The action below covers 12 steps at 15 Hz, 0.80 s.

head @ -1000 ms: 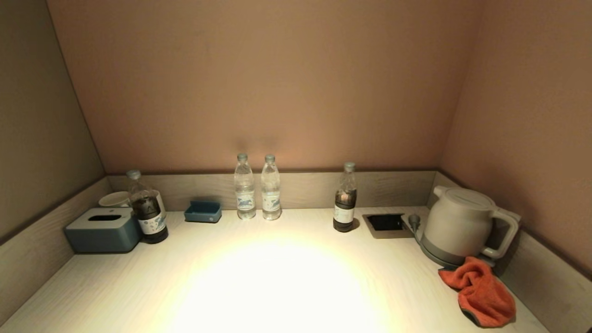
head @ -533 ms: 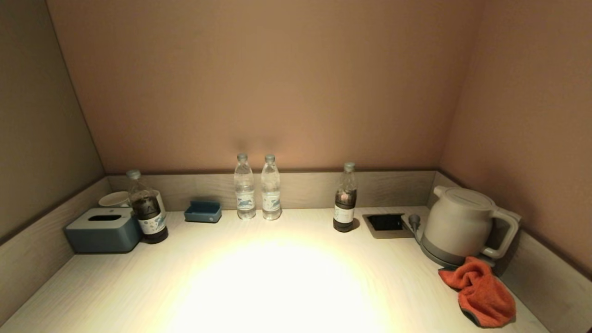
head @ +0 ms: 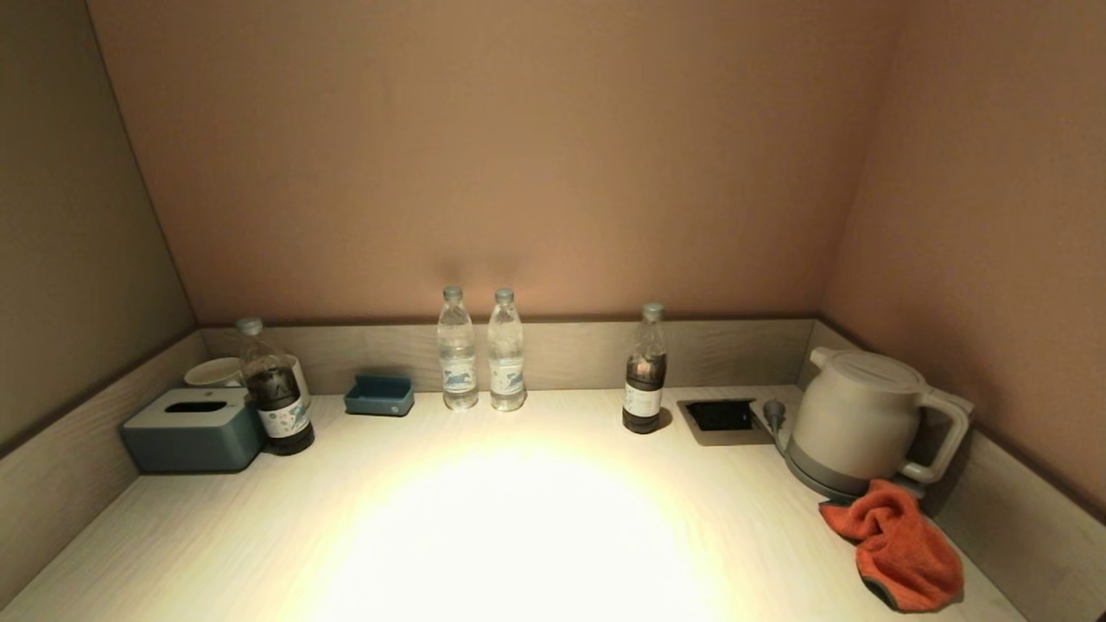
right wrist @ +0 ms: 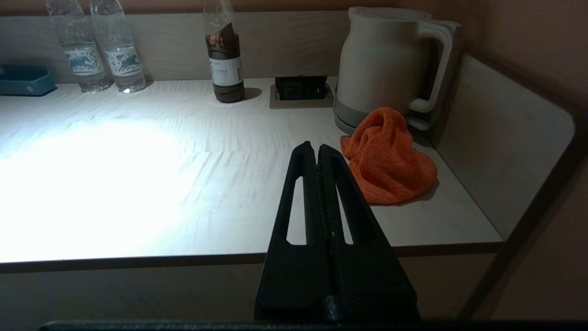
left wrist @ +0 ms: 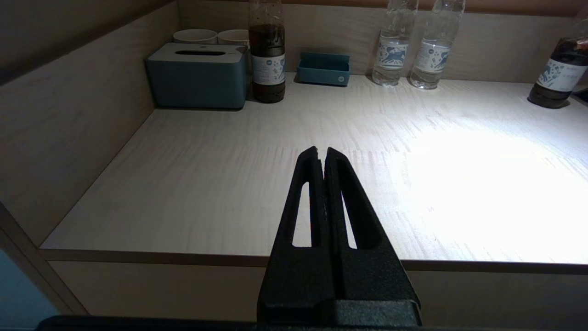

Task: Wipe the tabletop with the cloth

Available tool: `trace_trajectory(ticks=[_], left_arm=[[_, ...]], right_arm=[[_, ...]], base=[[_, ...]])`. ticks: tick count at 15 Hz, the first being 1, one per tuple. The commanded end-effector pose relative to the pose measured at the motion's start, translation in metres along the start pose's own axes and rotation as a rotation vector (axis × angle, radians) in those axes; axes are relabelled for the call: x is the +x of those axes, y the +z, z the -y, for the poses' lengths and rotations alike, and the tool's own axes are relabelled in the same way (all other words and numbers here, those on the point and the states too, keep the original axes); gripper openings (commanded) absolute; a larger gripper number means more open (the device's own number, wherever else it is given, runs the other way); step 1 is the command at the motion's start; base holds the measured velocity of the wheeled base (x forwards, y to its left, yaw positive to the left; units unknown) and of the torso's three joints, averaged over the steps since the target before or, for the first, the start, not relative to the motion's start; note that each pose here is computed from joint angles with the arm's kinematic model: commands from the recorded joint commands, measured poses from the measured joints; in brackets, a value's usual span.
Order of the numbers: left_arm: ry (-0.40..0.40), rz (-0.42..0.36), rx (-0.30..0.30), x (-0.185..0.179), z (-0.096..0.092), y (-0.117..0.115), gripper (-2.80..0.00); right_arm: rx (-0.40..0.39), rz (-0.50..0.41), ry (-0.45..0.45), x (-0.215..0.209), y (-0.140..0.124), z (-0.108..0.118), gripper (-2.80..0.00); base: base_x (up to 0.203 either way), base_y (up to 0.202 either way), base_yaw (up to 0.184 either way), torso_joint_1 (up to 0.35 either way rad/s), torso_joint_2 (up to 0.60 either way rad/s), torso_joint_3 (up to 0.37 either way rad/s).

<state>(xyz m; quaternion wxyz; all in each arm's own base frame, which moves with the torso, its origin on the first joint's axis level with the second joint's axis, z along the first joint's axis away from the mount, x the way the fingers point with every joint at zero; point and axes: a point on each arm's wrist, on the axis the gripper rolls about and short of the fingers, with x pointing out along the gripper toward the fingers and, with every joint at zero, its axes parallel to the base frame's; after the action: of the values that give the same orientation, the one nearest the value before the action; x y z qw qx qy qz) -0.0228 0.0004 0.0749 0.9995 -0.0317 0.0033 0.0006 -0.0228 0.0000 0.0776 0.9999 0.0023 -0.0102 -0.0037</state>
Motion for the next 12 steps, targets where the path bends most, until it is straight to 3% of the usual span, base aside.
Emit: trace_trajectory(ticks=[1,12], left_arm=[[0.000,0.000,-0.001,0.0000,0.0000,0.0000,-2.80],[0.000,0.000,-0.001,0.0000,0.0000,0.0000,-2.80]], right_arm=[[-0.002,-0.020,0.000,-0.0001,-0.0021,0.0000,-2.80],[0.027,-0.020,-0.005,-0.0001,-0.0021,0.0001,-2.80]], base=[[0.000,0.000,0.000,0.000,0.00,0.000],[0.000,0.000,0.000,0.000,0.00,0.000]])
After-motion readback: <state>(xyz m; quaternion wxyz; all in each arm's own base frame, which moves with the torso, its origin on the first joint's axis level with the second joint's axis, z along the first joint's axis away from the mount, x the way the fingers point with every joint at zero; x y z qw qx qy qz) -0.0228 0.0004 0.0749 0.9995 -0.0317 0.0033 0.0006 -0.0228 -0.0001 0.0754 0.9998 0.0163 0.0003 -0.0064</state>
